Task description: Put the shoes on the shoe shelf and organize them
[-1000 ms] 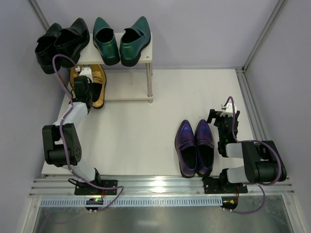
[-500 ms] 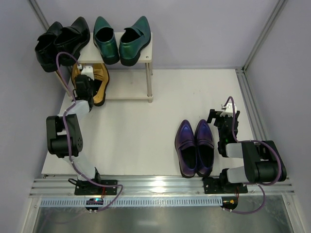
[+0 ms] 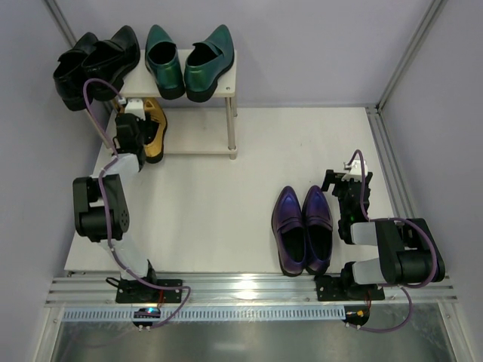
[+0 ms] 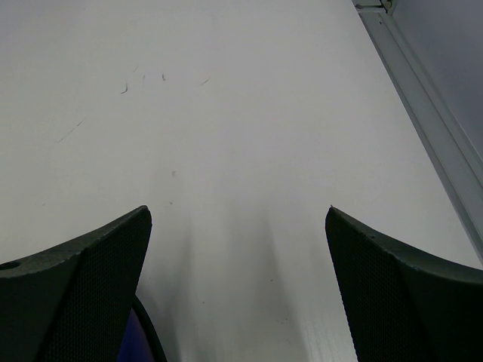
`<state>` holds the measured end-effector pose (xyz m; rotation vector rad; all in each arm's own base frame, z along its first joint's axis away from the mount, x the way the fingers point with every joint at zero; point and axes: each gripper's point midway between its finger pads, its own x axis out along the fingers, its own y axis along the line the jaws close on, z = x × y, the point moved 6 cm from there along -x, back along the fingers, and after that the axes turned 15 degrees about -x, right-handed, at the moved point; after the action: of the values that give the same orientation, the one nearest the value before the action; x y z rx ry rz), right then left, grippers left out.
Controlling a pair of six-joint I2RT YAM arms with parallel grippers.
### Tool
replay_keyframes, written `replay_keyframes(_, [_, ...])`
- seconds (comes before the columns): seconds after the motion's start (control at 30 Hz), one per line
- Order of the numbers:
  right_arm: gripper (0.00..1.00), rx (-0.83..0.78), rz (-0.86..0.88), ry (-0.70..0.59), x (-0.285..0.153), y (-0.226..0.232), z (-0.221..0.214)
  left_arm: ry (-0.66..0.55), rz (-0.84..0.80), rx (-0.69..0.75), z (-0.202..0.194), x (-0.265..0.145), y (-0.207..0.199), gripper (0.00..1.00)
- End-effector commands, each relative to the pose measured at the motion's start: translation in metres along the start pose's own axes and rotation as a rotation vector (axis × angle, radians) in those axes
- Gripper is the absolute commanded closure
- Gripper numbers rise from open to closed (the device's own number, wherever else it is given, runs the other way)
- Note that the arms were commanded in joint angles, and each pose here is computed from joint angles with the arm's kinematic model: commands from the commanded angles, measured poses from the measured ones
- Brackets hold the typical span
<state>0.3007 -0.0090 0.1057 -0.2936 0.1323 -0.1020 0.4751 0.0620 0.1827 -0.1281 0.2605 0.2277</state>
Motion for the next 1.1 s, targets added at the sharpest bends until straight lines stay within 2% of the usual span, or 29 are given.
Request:
replay_keyframes(0.0, [0.03, 0.024, -0.012, -0.068, 0.003, -0.003, 0.015, -0.215, -0.025, -0.098, 0.061, -0.017, -0.007, 0.38])
replay_keyframes(0.17, [0.03, 0.024, -0.012, -0.069, 0.003, -0.003, 0.016, -0.226, -0.008, -0.136, 0.071, -0.036, -0.009, 0.34])
replay_keyframes(0.23, [0.03, 0.024, -0.014, -0.070, 0.003, -0.003, 0.016, -0.250, -0.001, -0.141, 0.078, -0.048, -0.010, 0.29])
replay_keyframes(0.4, [0.03, 0.024, -0.014, -0.070, 0.003, -0.003, 0.016, -0.256, 0.013, -0.143, 0.088, -0.067, -0.014, 0.26])
replay_keyframes(0.6, [0.03, 0.023, -0.012, -0.069, 0.003, -0.003, 0.015, -0.154, -0.001, -0.208, 0.052, -0.100, -0.044, 0.23])
replay_keyframes(0.73, [0.03, 0.023, -0.013, -0.069, 0.003, -0.003, 0.016, -0.017, -0.030, -0.313, 0.010, -0.132, -0.075, 0.26])
replay_keyframes(0.83, [0.03, 0.024, -0.014, -0.070, 0.003, -0.003, 0.016, 0.088, -0.151, -0.355, -0.015, -0.175, -0.124, 0.31])
replay_keyframes(0.87, [0.03, 0.025, -0.016, -0.071, 0.003, -0.004, 0.016, 0.135, -0.253, -0.336, -0.027, -0.200, -0.157, 0.32])
replay_keyframes(0.97, [0.03, 0.023, -0.014, -0.070, 0.003, -0.003, 0.016, 0.236, -0.361, -0.344, -0.043, -0.246, -0.202, 0.32])
replay_keyframes(1.0, [0.03, 0.024, -0.014, -0.070, 0.003, -0.003, 0.016, 0.322, -0.440, -0.339, -0.053, -0.276, -0.235, 0.33])
replay_keyframes(1.07, [0.03, 0.023, -0.011, -0.072, 0.003, -0.003, 0.017, 0.411, -0.491, -0.325, -0.063, -0.303, -0.265, 0.33])
